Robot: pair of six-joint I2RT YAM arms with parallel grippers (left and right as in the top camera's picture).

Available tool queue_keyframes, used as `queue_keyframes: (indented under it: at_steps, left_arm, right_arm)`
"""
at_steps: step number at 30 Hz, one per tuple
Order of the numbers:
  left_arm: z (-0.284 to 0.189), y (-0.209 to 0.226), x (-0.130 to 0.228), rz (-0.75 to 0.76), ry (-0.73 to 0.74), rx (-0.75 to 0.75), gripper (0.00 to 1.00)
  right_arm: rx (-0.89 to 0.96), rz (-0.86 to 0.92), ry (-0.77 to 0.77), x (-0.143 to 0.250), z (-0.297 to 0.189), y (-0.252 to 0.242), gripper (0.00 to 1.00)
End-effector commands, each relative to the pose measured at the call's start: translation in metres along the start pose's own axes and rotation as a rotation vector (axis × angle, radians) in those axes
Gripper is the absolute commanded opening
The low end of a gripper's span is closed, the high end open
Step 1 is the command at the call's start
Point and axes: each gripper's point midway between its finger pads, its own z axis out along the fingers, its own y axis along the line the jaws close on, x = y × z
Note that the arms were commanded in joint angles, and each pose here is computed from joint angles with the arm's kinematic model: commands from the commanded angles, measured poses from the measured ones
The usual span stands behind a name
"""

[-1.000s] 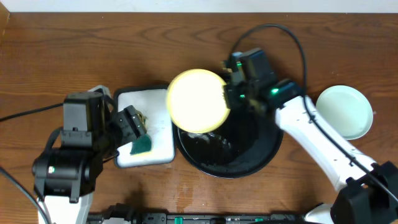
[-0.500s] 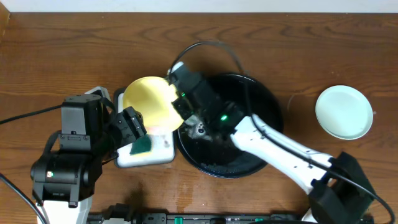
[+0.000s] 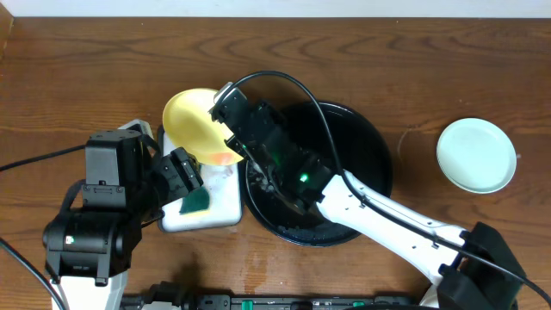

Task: Clean dirty plates on tray and stack at the side
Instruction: 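Lift the yellow plate with the right gripper and tilt it, then hold the yellow plate tilted upright over the tray's left edge to drain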

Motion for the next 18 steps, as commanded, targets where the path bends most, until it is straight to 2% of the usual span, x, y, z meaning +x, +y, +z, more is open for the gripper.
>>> queue_keyframes:
  at_steps: [1,6,18]
  left_arm:
    - [-0.005,-0.003,-0.004,0.004,-0.012,0.014,0.83]
    - [-0.005,-0.003,-0.004,0.004,-0.012,0.014,0.83]
    - [-0.005,-0.003,-0.004,0.004,-0.012,0.014,0.83]
  right_arm:
    - [0.03,-0.073,-0.063,-0.027,-0.018,-0.011,0.01]
    - [0.016,-0.217,-0.083,-0.033,-0.023,0.001,0.01]
    - [0.107,-0.234,-0.137,-0.052,-0.031,-0.005,0.01]
